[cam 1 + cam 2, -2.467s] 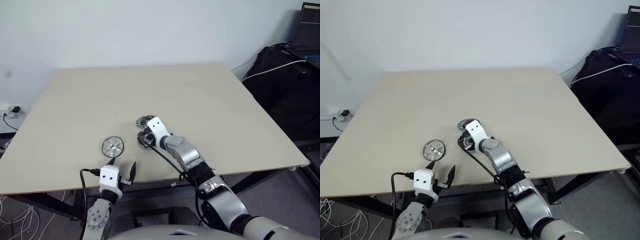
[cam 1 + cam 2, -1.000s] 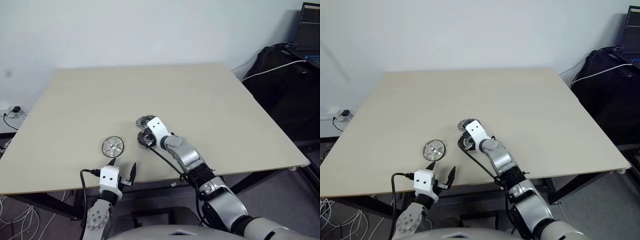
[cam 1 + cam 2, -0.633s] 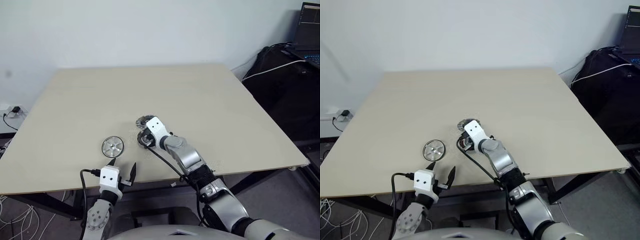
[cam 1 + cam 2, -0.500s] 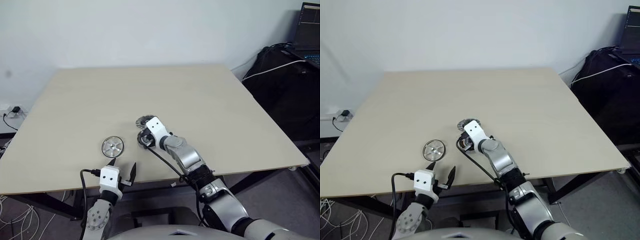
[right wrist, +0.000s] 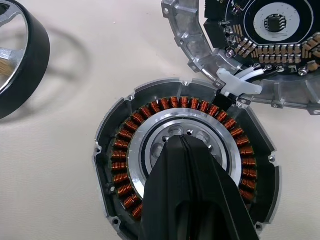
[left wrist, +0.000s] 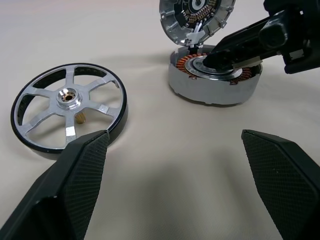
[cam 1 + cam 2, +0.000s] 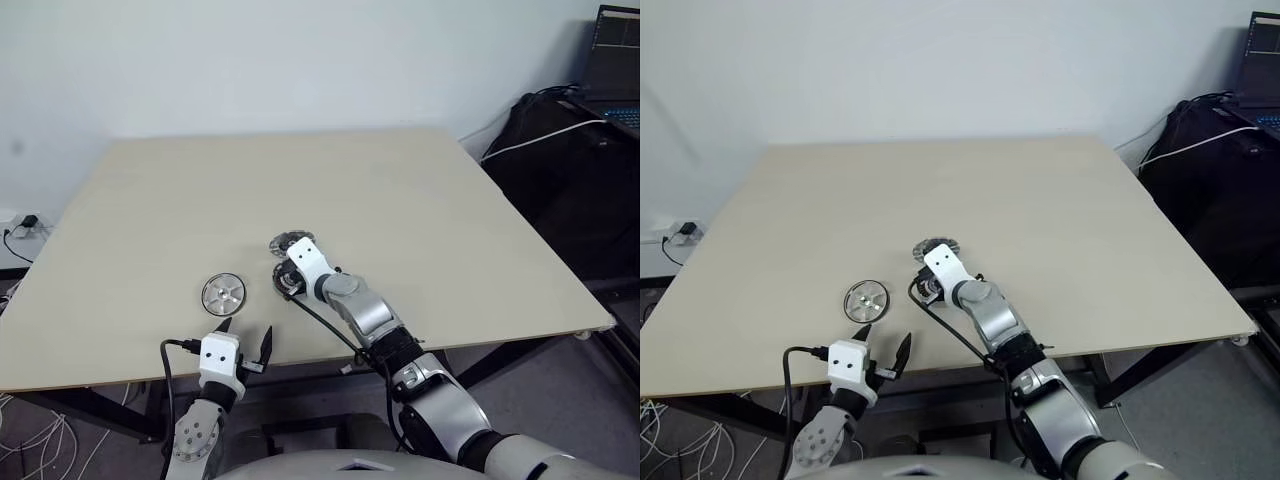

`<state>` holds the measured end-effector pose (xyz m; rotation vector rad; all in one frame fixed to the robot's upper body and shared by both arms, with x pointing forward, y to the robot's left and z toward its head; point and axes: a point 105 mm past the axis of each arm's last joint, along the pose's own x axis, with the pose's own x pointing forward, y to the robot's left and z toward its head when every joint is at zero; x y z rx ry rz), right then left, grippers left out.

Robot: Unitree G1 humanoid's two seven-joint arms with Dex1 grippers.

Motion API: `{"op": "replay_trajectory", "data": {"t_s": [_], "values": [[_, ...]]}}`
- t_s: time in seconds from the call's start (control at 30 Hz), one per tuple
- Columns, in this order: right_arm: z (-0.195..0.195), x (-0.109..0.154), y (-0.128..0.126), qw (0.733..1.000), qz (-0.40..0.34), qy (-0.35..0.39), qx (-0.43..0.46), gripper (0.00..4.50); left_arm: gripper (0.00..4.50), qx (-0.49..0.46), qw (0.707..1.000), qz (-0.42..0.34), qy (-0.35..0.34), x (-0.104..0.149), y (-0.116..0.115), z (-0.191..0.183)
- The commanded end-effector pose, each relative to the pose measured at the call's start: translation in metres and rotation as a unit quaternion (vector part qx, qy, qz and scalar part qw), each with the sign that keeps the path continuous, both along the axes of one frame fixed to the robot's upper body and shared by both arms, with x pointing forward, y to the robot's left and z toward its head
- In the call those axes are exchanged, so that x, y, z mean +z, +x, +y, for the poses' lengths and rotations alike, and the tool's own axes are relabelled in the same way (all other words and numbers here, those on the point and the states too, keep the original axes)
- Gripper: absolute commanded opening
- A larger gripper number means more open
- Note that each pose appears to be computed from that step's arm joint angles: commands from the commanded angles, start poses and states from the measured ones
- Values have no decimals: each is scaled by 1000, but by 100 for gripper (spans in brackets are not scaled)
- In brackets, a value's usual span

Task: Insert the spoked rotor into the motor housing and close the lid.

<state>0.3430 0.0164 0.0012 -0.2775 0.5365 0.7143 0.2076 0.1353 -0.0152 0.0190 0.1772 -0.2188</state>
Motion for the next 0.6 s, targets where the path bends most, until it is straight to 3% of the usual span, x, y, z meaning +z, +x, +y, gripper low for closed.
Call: {"op": "replay_trajectory", "data": {"t_s": [0.03, 0.27, 0.6], "values": [[15, 14, 0, 999, -17, 21, 20, 1, 450, 0, 1000, -27, -7, 14, 5, -2], [8, 39, 3, 997, -47, 64, 14, 1, 450, -3, 1000, -27, -6, 14, 5, -1], [-12, 42, -2, 996, -56, 69, -11, 1, 450, -10, 1000, -27, -2, 13, 6, -1]]}}
